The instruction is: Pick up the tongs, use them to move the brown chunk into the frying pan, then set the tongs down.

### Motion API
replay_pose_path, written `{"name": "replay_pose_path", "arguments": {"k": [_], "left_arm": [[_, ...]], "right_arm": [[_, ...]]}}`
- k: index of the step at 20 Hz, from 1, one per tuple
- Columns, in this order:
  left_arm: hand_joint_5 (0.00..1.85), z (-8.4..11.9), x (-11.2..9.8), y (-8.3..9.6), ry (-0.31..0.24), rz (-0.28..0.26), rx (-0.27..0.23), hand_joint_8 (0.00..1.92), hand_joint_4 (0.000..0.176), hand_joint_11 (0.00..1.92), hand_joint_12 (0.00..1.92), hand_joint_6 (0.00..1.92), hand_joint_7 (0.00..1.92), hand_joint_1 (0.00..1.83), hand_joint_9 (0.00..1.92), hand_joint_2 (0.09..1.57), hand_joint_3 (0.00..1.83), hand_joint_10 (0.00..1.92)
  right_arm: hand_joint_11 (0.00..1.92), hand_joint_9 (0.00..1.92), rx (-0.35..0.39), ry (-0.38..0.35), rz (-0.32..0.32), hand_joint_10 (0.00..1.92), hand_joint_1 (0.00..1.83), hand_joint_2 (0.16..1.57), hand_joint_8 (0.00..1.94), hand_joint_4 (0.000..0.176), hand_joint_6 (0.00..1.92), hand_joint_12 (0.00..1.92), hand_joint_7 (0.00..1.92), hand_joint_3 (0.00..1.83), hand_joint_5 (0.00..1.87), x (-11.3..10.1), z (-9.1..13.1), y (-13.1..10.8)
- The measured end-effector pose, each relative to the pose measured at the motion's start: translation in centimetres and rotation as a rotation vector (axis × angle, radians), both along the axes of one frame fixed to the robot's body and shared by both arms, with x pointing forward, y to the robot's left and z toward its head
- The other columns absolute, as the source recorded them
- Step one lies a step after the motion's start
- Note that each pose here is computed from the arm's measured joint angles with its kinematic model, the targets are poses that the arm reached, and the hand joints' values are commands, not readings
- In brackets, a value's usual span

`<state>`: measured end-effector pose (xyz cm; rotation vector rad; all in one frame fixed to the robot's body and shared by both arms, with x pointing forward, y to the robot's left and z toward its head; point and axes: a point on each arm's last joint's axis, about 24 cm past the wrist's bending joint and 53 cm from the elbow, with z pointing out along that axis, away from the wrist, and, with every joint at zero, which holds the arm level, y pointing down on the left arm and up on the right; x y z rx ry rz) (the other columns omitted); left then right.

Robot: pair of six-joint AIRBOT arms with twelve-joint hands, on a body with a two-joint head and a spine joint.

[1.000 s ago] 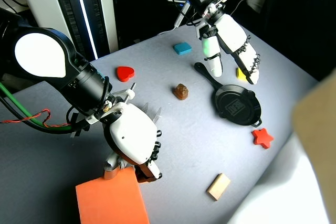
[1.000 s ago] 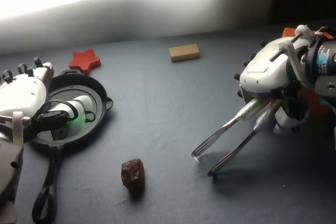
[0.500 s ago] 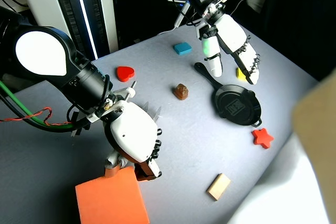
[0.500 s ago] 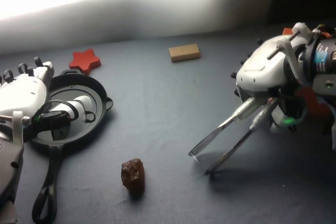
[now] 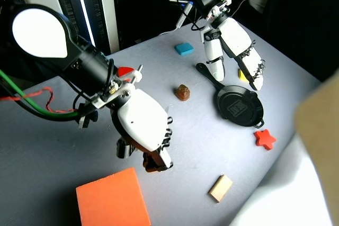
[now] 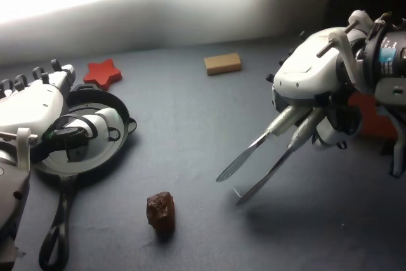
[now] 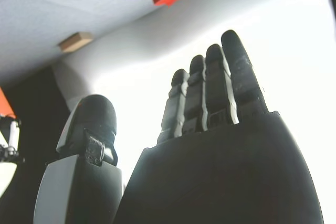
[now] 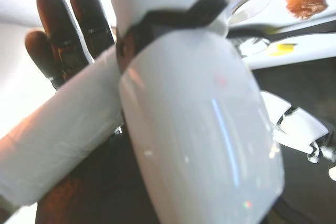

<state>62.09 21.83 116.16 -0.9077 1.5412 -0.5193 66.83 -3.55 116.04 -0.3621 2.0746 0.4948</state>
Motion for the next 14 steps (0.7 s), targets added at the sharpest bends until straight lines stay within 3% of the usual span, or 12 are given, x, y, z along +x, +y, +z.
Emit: {"name": "replay_pose_path", "arguments": {"k": [3, 7, 10, 14], "left_arm": [[0.04, -0.1, -0.1, 0.5, 0.005, 0.02, 0.005, 0.0, 0.027, 0.0, 0.55, 0.01, 0.08, 0.15, 0.1, 1.39, 0.0, 0.01], [0.03, 0.3, 0.2, 0.7, -0.008, 0.019, 0.024, 0.0, 0.027, 0.0, 0.49, 0.0, 0.08, 0.18, 0.09, 1.38, 0.0, 0.0], [0.06, 0.9, 0.8, 0.6, -0.041, 0.0, 0.051, 0.01, 0.032, 0.0, 0.62, 0.01, 0.12, 0.19, 0.13, 1.37, 0.0, 0.01], [0.06, 1.0, 1.2, 0.2, -0.046, -0.03, 0.068, 0.0, 0.032, 0.0, 0.61, 0.01, 0.11, 0.22, 0.12, 1.37, 0.0, 0.01]], "right_arm": [[0.38, 0.95, 0.046, 0.023, -0.035, 0.08, 1.11, 1.2, 0.01, 0.0, 1.24, 1.33, 1.01, 0.0, 0.8, 0.1, 0.6, 0.0], [0.39, 0.95, 0.218, 0.112, -0.177, 0.08, 1.11, 1.2, 0.01, 0.0, 1.24, 1.33, 1.02, 0.0, 0.8, 0.4, 1.4, 0.0], [0.38, 0.94, 0.252, 0.082, -0.173, 0.07, 1.11, 1.21, 0.0, 0.0, 1.26, 1.33, 1.01, 0.0, 0.79, 0.0, 2.2, 0.9], [0.39, 0.95, 0.255, 0.13, -0.143, 0.07, 1.11, 1.2, 0.01, 0.0, 1.23, 1.32, 1.02, 0.0, 0.81, -2.0, 0.5, 2.9]]}}
